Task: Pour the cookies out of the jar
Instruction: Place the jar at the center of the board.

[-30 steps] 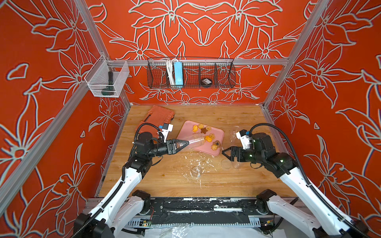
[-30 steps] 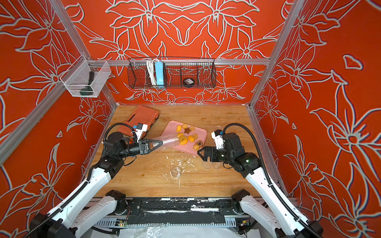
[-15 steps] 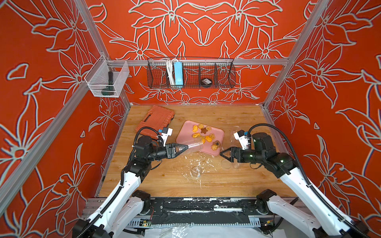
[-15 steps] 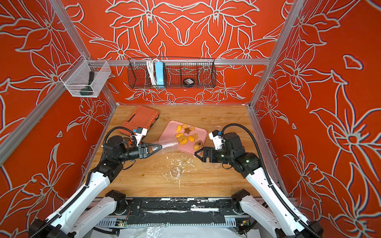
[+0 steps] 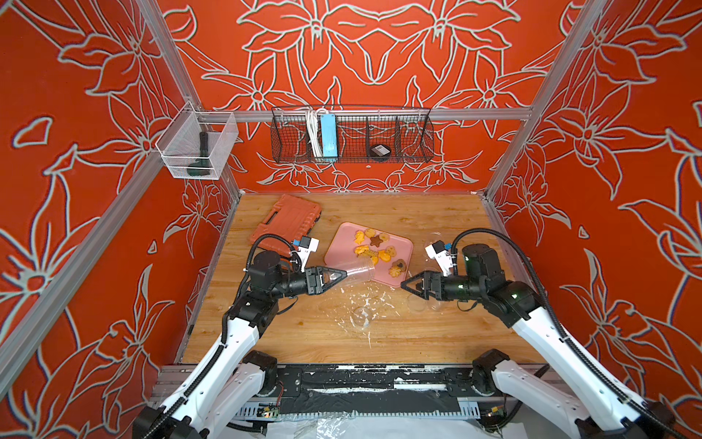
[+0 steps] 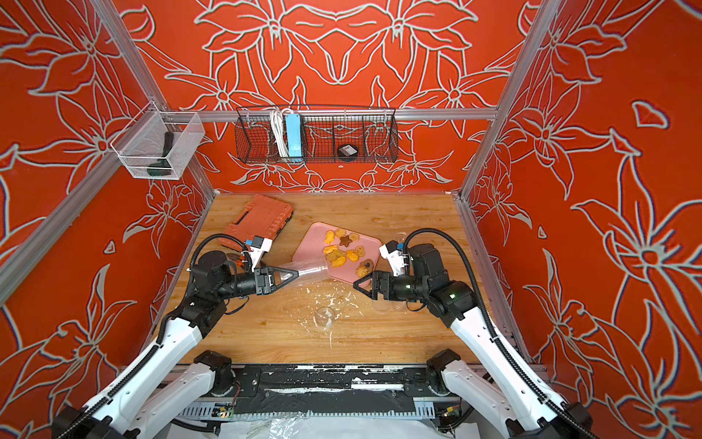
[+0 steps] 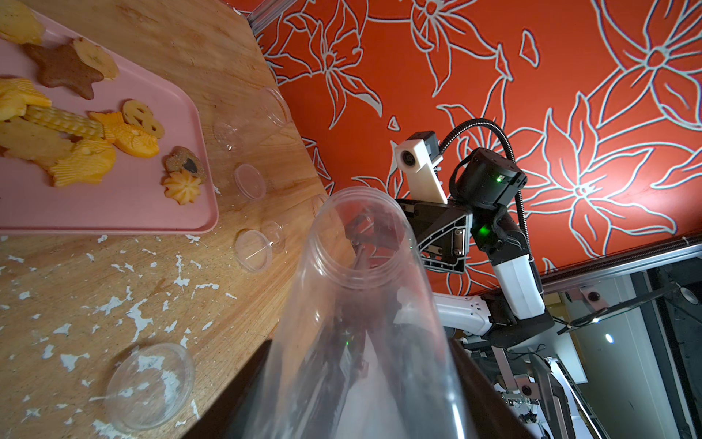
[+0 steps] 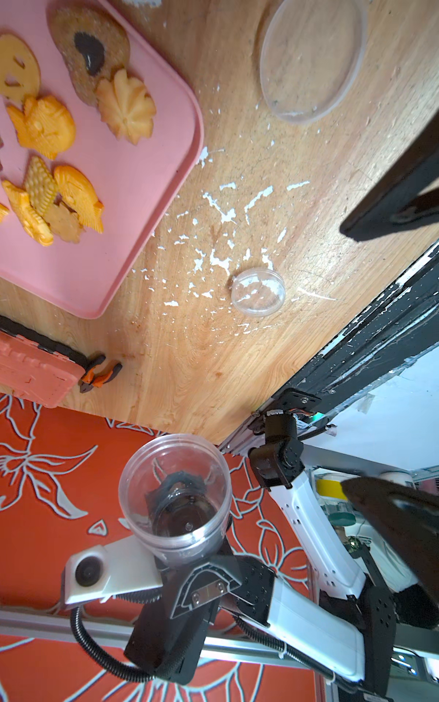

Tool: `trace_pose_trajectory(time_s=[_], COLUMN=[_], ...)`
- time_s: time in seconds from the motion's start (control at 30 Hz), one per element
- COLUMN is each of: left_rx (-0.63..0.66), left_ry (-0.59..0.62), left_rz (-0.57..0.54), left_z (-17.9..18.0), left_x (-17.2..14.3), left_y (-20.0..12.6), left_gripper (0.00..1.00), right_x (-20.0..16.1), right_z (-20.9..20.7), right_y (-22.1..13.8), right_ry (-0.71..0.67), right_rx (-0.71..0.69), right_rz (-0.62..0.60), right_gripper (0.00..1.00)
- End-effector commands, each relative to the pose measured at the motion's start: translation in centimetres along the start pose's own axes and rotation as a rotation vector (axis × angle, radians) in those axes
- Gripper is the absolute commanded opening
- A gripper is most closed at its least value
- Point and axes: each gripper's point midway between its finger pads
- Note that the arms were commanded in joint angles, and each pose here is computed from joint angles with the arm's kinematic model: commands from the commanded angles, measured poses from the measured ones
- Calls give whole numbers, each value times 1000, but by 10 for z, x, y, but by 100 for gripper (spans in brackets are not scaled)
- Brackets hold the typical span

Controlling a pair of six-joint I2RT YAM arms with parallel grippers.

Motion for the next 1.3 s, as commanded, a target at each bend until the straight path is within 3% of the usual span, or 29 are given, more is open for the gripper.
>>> trace_pose_trajectory(time_s=[0.0, 1.27], left_rx=[-19, -111], left_ry=[27, 50], left_rz=[15, 74], left_z=[-4, -18], left_x=[-5, -15], left_y=[-2, -1], left_gripper=[60, 61], right_x=[2, 7], right_z=[11, 43], right_y=[1, 11], right_ry=[4, 97], right_rx=[65, 324], right_rz=[3, 41], right_gripper=[99, 99])
Point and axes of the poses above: each gripper's point midway between its finger pads, its own y axis out along the fingers, its own z axis along the line the jaws close on, x = y × z, and after that the axes turned 2 degrees about -y, right-handed
